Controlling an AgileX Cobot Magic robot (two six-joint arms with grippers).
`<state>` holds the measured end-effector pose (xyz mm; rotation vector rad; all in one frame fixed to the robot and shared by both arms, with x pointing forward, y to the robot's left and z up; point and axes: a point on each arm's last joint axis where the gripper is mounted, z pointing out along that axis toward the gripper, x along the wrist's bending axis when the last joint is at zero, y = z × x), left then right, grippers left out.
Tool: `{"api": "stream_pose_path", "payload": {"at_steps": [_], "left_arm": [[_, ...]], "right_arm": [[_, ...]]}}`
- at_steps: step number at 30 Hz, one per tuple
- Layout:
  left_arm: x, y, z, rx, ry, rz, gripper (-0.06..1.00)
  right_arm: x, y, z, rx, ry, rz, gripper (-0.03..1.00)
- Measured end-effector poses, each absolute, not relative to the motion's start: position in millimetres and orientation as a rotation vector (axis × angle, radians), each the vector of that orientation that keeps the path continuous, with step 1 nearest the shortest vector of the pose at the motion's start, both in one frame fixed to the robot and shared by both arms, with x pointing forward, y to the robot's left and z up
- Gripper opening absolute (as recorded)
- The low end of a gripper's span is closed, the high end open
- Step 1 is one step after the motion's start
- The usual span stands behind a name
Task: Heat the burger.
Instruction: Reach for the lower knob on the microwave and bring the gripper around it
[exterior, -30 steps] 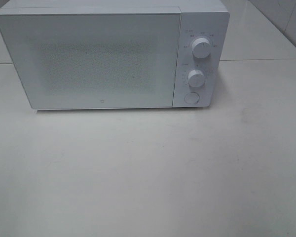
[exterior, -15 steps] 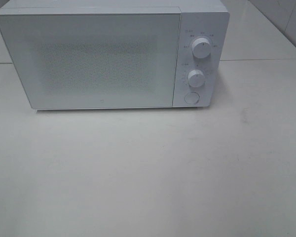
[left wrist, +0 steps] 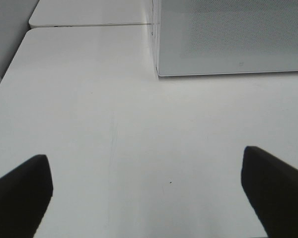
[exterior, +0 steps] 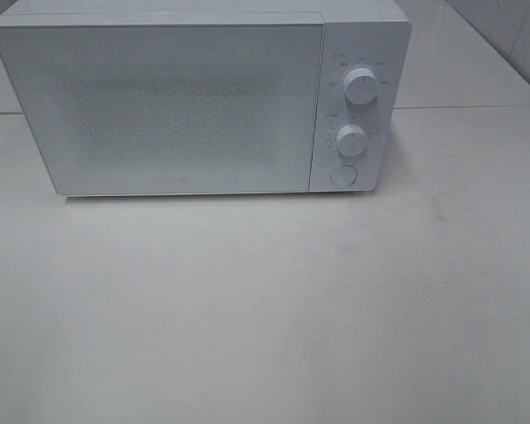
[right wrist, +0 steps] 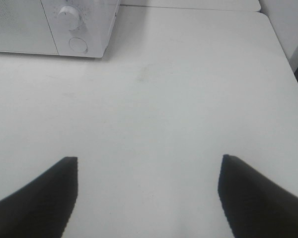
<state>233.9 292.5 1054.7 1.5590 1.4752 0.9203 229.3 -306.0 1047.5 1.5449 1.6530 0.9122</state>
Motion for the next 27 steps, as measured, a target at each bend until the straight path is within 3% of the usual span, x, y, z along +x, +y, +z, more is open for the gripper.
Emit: {"api": "stream_pose_path", "payload": {"at_steps": [27], "left_arm": [[233.9,292.5,1054.7,1.559,1.475,0.920,0.97]], "right_arm": [[229.3,-306.0,1047.5,1.545,1.653,0.912,0.75]]}}
